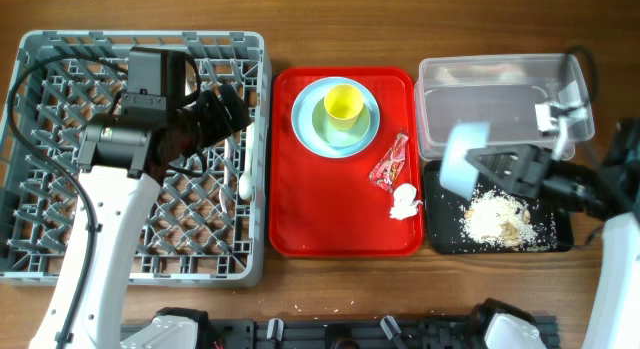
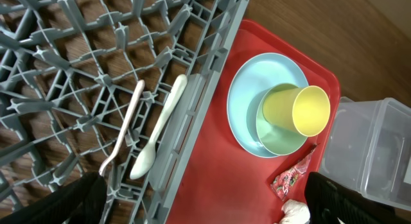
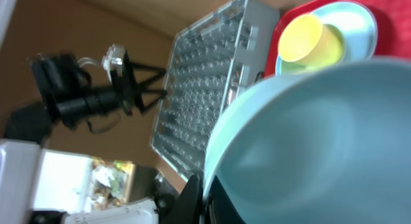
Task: Sort waste into correct bins and load items into the dishwasher rack
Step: 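Return the empty bowl to the red tray and release it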
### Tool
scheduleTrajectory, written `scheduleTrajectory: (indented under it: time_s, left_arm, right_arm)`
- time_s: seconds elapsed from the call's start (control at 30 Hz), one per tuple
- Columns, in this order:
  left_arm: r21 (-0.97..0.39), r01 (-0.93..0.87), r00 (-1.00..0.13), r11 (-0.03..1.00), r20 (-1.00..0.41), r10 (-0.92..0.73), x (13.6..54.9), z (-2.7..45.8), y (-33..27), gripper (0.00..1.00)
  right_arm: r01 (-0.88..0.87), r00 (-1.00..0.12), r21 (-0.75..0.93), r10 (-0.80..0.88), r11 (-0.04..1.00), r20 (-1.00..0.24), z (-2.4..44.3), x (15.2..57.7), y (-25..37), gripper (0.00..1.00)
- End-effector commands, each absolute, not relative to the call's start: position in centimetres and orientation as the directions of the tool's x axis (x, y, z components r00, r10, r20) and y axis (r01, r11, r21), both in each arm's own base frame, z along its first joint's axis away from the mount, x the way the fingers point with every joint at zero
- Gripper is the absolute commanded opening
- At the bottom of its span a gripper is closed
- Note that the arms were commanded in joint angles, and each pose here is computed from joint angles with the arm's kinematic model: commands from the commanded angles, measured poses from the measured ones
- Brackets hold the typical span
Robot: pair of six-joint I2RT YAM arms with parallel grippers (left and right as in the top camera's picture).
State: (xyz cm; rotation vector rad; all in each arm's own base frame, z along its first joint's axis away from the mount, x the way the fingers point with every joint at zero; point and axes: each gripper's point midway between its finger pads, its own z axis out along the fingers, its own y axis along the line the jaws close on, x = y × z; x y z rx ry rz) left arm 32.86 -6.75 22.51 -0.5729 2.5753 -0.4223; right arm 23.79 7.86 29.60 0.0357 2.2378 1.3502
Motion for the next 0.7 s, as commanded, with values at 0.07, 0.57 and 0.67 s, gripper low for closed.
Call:
scheduleTrajectory:
  time_s: [0.07,0.57,0.67]
  left_arm:
    - [-0.403,-0.323,-0.795,0.857,-0.377,-0.476,32.9,23.0,-6.8,1.00]
    - [-0.403,-0.322,-0.795,0.857,-0.376,-0.476,32.9,23.0,-6.8,1.00]
    - [-0.403,-0.322,-0.795,0.857,-0.376,-0.476,32.9,23.0,-6.8,1.00]
  right_arm:
    - [-0.167,-0.849,0.716,0.270,0.678,-0.454,31.0,24.0,13.0,0.04]
    - [-0.397,-0.880,0.111,-0.343,0.911,-0.328,11.9,22.4,28.2,0.04]
    - [-0.425,-0.874,0.080,-0.385,0.902,-0.296,9.6,22.8,28.8,0.04]
